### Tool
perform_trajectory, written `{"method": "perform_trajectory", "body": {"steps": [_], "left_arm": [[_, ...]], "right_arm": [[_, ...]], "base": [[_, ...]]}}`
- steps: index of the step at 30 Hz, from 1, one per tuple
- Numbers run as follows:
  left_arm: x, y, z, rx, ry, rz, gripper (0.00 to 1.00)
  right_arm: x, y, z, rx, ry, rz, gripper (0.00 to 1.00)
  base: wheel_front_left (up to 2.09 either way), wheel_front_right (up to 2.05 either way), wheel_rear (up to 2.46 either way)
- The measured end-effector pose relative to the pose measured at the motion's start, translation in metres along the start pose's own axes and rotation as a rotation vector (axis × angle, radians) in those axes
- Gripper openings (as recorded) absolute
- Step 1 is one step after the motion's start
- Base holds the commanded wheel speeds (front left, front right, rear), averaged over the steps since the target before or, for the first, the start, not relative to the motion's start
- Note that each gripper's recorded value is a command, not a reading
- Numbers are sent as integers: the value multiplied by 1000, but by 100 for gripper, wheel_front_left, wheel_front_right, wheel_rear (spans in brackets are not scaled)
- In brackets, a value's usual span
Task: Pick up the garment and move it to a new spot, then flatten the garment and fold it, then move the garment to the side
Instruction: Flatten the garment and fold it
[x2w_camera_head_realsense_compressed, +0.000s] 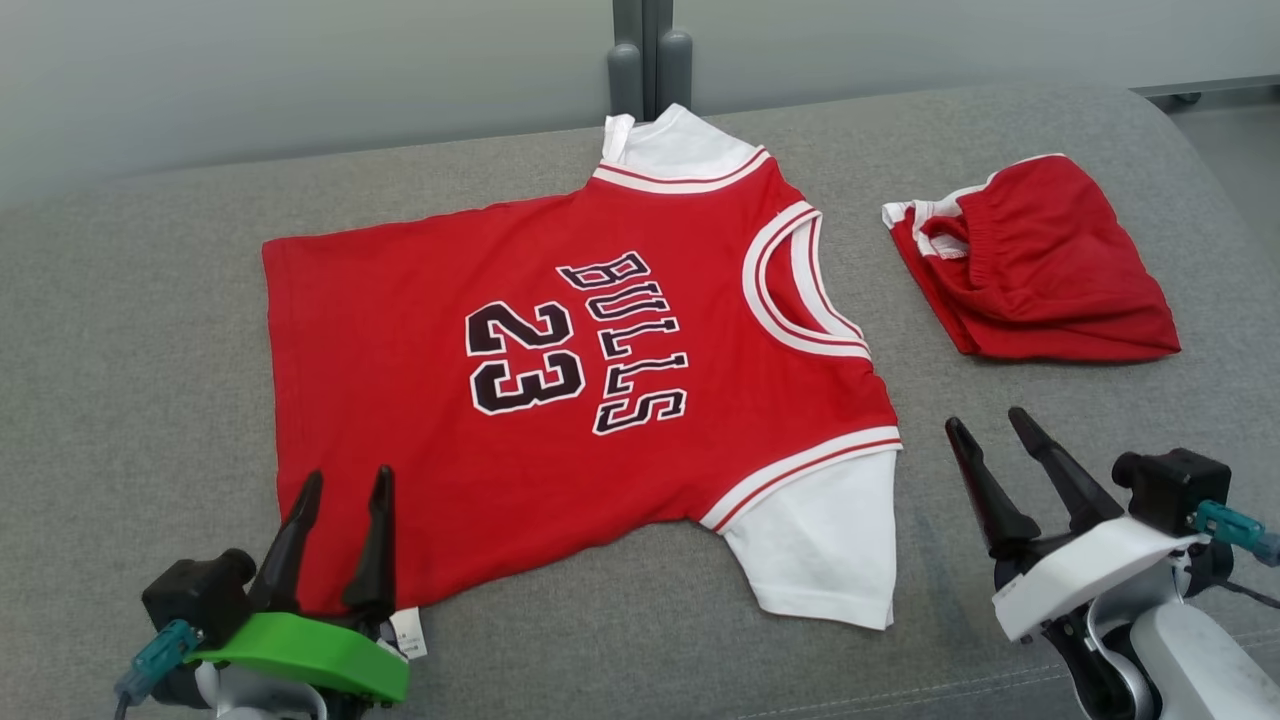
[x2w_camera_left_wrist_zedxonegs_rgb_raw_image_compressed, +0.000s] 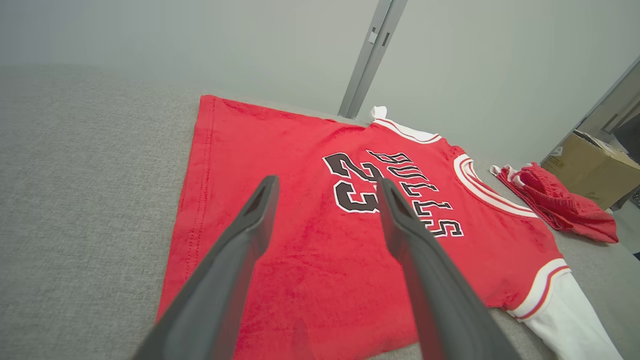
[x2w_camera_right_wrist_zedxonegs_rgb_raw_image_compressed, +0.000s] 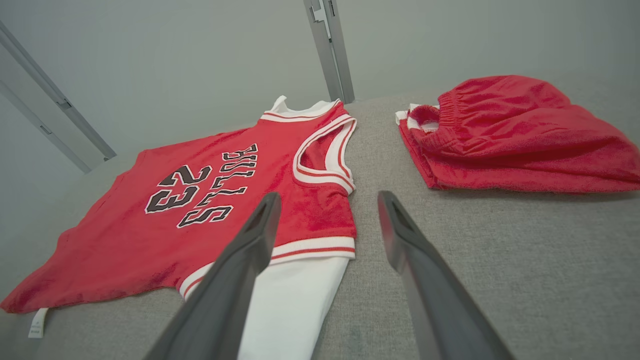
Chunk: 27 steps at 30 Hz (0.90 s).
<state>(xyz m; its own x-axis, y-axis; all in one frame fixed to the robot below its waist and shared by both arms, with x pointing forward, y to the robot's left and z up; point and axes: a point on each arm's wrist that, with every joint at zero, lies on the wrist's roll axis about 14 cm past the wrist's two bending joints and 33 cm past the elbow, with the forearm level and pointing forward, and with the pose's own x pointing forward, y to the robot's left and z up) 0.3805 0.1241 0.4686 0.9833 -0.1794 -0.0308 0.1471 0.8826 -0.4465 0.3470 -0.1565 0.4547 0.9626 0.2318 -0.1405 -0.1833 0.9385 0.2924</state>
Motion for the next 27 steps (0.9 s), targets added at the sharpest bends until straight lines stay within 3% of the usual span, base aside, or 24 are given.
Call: {"method": "perform_trajectory", "body": {"steps": [3, 13, 27], "left_arm": [[1, -18, 7, 18, -27, -48, 100], [-5, -24, 38, 53, -130, -25, 100], [-30, -9, 45, 80, -159, 62, 100]], "right_arm": [[11, 6, 24, -55, -75, 20, 100], [20, 23, 62, -159, -204, 31, 100], [17, 31, 76, -132, -273, -16, 100]], "base": [[0, 0, 0], [0, 0, 0], [0, 0, 0]]}}
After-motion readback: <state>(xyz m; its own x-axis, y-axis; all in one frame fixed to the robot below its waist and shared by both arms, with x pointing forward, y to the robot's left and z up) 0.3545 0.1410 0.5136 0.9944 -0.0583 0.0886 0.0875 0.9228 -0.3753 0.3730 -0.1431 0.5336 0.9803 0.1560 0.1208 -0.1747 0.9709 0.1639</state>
